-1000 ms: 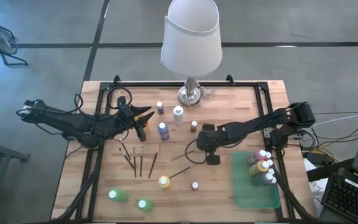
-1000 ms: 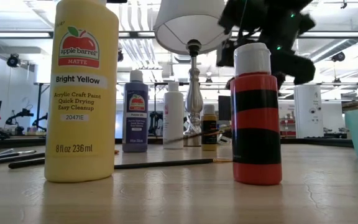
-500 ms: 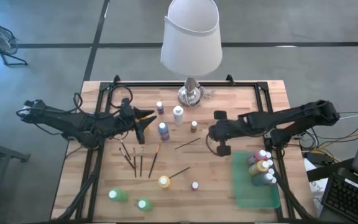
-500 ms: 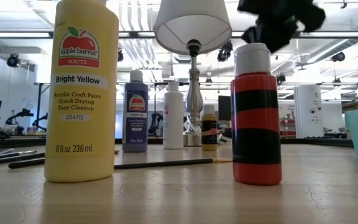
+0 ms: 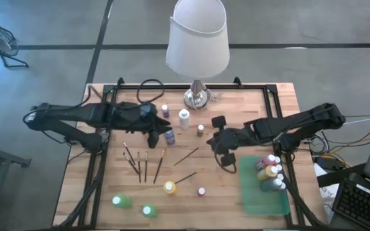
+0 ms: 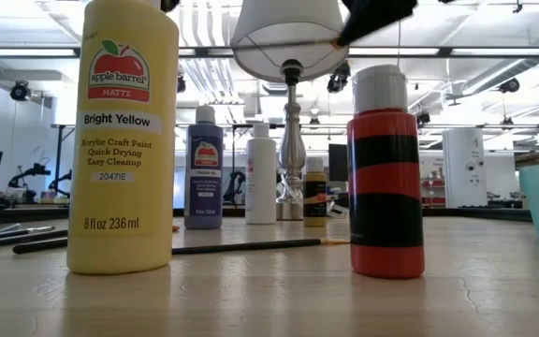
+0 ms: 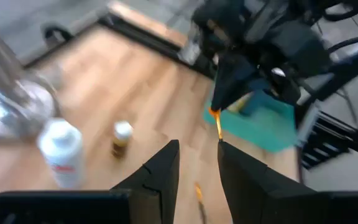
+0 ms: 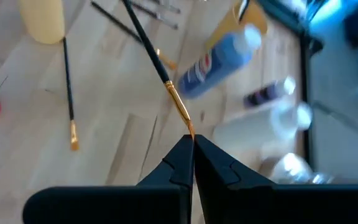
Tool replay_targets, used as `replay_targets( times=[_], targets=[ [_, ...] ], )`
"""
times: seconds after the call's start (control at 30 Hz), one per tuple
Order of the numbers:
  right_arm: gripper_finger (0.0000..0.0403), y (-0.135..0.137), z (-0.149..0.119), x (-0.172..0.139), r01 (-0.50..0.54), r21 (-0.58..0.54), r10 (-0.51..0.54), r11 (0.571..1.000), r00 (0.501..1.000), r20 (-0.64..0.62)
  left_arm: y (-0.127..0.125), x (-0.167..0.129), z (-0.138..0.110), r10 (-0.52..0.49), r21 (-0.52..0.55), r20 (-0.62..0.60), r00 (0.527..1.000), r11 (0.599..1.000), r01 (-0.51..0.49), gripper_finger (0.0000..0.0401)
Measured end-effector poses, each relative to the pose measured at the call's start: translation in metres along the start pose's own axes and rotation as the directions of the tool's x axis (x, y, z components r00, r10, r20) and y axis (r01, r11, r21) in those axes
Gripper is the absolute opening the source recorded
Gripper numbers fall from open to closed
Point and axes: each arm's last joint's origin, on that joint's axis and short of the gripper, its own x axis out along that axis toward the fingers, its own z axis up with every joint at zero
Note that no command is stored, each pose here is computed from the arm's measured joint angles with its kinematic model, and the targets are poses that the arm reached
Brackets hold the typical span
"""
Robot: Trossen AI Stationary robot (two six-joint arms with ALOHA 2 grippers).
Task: Pick & Place Paint Supplies
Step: Put the gold paint brush into the yellow cup
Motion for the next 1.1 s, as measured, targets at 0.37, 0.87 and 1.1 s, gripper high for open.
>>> replay_targets(
  times=[0.37, 0.87, 1.1],
  targets=[
    [0.0008, 0.038, 0.049, 0.001, 0.137, -0.274, -0.131, 0.952, 0.991, 0.040, -0.006, 0.051, -0.007, -0.179, -0.147, -0.249, 0.952, 0.978, 0.146, 0.0115],
    [0.0008, 0.044, 0.068, -0.003, 0.241, -0.330, -0.215, 0.913, 0.970, 0.114, -0.014, 0.071, -0.007, -0.327, -0.148, -0.262, 0.908, 0.943, 0.297, 0.0115],
    [0.0008, 0.043, 0.075, -0.003, 0.276, -0.351, -0.229, 0.895, 0.958, 0.170, -0.014, 0.070, -0.007, -0.328, -0.146, -0.262, 0.908, 0.943, 0.298, 0.0115]
  ],
)
